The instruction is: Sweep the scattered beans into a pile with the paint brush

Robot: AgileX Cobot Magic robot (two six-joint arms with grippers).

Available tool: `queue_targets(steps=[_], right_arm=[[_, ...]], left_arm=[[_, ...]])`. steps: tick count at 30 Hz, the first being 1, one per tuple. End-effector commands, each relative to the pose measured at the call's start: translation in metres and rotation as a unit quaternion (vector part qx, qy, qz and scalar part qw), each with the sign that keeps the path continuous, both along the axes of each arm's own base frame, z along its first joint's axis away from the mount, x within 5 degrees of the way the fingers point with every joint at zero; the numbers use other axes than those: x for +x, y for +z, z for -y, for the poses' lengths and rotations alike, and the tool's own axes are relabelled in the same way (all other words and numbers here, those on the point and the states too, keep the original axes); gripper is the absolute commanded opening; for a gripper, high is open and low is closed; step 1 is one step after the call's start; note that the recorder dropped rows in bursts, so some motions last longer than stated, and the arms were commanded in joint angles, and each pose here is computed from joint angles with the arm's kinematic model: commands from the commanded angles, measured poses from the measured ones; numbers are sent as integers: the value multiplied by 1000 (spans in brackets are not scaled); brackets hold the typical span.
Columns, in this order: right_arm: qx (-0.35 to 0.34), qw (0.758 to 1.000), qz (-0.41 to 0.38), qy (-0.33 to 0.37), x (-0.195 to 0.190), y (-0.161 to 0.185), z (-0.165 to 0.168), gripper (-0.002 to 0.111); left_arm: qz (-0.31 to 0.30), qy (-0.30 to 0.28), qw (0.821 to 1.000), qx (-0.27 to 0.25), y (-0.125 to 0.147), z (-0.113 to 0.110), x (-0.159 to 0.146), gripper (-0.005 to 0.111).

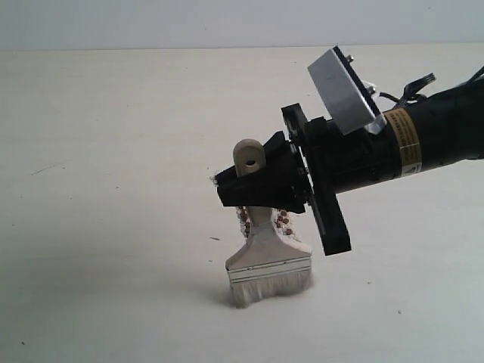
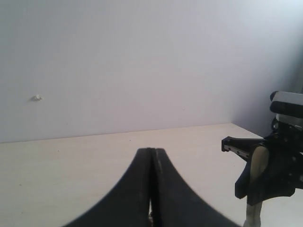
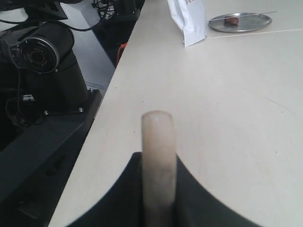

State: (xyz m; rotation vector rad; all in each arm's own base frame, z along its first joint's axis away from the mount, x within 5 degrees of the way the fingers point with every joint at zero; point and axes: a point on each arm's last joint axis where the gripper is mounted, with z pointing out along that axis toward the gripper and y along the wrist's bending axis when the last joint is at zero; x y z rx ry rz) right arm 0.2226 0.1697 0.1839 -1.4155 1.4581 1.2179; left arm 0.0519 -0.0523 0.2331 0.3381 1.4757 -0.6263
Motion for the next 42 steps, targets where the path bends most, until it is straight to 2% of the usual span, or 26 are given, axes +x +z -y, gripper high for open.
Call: queue_targets(steps=[1,8,22,31,42], right_arm=[[7,1000,5,-7,10,-17,-3,0],[10,999,10,-29,37,-31,-1,0],[27,997,60,-39,91,-25,-10,0],[7,999,24,-23,107,-22,-15,0],[35,998,6,-56,105,27,-14,0]], left_arm=[[0,0,1000,-8,-1,0,-1,0],[0,0,1000,-8,-1,0,-1,0],[0,0,1000,-8,-1,0,-1,0],[0,0,1000,-8,-1,0,-1,0],[0,0,1000,-8,-1,0,-1,0]])
